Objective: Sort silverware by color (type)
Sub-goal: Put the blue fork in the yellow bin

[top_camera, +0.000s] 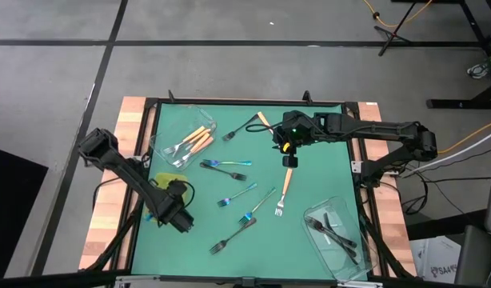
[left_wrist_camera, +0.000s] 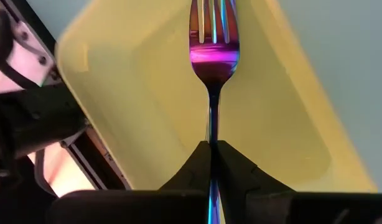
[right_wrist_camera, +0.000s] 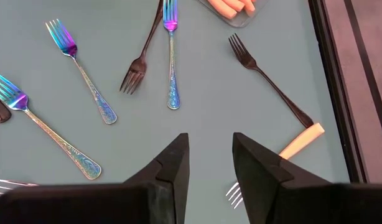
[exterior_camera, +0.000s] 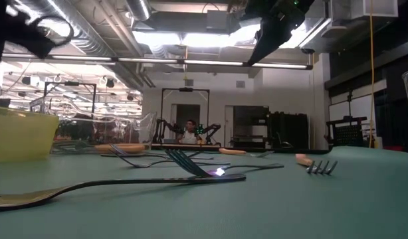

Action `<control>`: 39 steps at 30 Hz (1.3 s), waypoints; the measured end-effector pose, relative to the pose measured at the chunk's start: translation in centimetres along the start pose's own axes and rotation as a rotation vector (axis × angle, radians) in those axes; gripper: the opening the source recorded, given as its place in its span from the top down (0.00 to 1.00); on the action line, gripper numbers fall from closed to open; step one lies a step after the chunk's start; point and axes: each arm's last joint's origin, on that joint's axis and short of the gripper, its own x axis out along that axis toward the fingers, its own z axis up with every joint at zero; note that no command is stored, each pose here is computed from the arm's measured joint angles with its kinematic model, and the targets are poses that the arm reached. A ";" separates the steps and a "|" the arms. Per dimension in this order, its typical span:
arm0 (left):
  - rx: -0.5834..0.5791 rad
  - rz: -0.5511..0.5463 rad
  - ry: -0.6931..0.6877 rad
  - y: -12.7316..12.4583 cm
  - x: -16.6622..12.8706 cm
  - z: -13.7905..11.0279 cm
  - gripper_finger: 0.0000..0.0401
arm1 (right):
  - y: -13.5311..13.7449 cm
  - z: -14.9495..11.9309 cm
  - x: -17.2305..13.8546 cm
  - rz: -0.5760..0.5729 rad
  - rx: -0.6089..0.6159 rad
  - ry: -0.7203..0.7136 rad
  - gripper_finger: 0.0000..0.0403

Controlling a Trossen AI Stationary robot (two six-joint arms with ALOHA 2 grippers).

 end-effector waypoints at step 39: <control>0.000 -0.011 0.044 0.1 3.2 -0.3 0.81 | 0.0 0.0 0.0 0.000 0.000 0.000 0.72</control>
